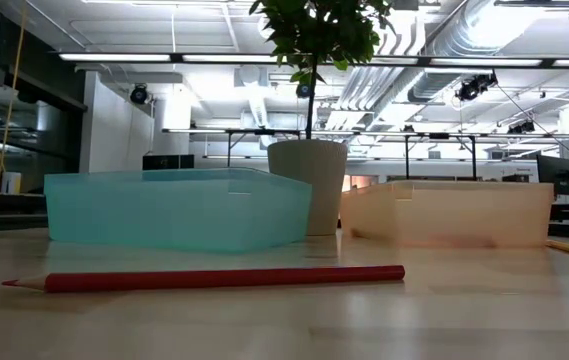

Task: Sort pens & pencils
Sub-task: Put the right red pencil into the blue bin

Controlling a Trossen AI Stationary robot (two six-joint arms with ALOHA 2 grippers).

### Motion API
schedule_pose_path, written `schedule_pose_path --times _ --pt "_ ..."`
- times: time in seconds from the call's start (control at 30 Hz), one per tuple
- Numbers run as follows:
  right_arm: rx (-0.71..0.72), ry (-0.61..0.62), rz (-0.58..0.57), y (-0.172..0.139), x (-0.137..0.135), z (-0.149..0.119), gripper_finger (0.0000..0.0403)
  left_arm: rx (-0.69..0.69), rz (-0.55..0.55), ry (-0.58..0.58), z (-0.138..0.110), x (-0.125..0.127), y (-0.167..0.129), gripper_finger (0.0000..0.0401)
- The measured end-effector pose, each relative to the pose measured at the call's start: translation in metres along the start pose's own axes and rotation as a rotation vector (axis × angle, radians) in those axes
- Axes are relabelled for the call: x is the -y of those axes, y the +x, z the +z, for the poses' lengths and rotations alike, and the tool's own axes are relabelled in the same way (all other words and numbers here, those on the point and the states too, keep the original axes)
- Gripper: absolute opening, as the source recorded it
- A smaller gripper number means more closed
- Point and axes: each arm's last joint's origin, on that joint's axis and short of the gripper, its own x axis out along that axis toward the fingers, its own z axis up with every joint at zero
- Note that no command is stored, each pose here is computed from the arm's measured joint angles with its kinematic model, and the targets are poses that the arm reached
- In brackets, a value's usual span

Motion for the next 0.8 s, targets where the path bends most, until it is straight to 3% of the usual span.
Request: schedule_pose_path --times 0.17,0.37,0.8 --pt "0.056 -0.039 0.019 -0.017 -0.003 0.012 0.0016 0.107 0.027 -0.039 0.015 -0.024 -0.013 0.0134" --pt "0.112 -0.086 0.061 -0.023 -0.007 0.020 0.0016 0.208 -0.051 -0.052 0.030 -0.038 -0.010 0.0134" --pt "0.132 -0.129 0.090 -0.023 -0.010 0.022 0.0016 0.149 -0.040 -0.070 0.028 -0.056 0.013 0.0133"
